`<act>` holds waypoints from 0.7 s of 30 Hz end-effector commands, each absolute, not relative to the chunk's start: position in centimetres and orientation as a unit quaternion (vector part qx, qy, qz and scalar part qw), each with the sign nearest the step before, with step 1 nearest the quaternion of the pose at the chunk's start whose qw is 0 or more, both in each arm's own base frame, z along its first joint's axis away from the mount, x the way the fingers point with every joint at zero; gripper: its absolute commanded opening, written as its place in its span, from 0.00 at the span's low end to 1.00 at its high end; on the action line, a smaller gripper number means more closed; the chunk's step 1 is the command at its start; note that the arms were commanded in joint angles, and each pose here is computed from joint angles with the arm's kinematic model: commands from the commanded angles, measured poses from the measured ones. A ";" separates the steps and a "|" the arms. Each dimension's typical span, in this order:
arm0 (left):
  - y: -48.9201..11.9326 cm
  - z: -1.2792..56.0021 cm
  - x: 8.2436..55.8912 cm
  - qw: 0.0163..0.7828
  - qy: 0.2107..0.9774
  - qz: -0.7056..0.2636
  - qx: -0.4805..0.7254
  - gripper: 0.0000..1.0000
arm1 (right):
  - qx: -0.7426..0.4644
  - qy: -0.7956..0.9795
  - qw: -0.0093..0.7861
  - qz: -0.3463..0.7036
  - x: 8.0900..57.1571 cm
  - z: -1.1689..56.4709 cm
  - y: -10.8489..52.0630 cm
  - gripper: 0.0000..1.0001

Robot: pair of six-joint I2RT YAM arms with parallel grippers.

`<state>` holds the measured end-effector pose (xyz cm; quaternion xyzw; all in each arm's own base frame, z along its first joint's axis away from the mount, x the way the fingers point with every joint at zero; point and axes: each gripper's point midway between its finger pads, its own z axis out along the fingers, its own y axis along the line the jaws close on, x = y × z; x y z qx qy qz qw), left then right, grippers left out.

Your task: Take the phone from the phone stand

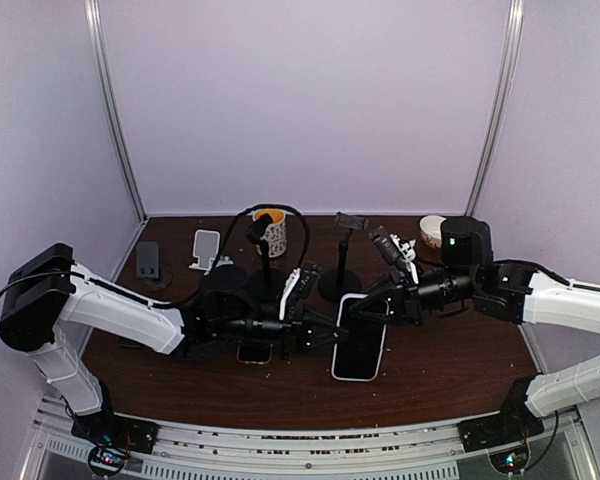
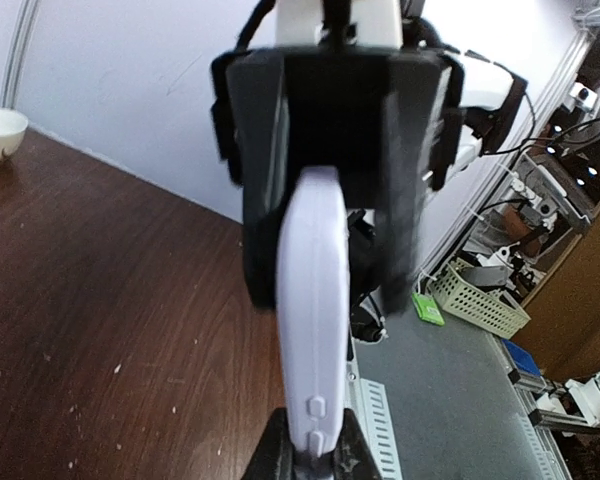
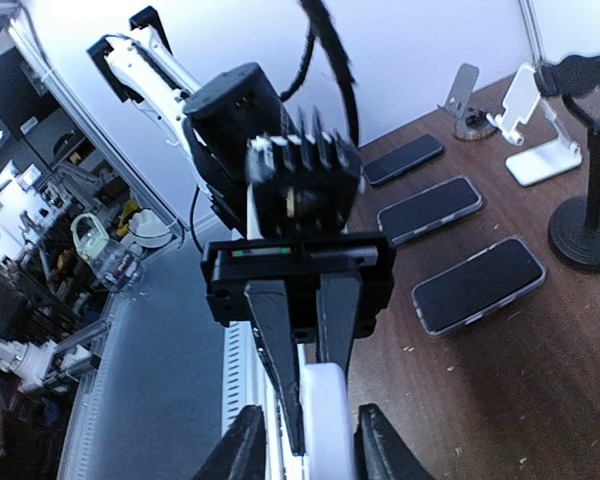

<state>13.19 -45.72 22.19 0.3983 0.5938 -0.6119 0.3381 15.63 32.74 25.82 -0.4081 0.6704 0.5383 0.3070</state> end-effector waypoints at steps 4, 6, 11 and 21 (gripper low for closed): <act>-44.6 22.1 14.4 0.363 0.609 -0.613 0.348 0.00 | -0.359 0.680 0.378 0.515 19.1 28.6 31.0 0.53; -44.4 21.9 14.7 0.364 0.619 -0.607 0.340 0.00 | -0.340 0.689 0.391 0.506 20.1 28.6 30.1 0.59; -45.0 20.2 15.7 0.339 0.668 -0.579 0.322 0.00 | -0.285 0.721 0.421 0.470 22.7 28.3 27.4 0.71; -45.3 21.2 18.3 0.315 0.769 -0.496 0.251 0.00 | -0.232 0.727 0.474 0.439 23.7 30.0 22.7 0.75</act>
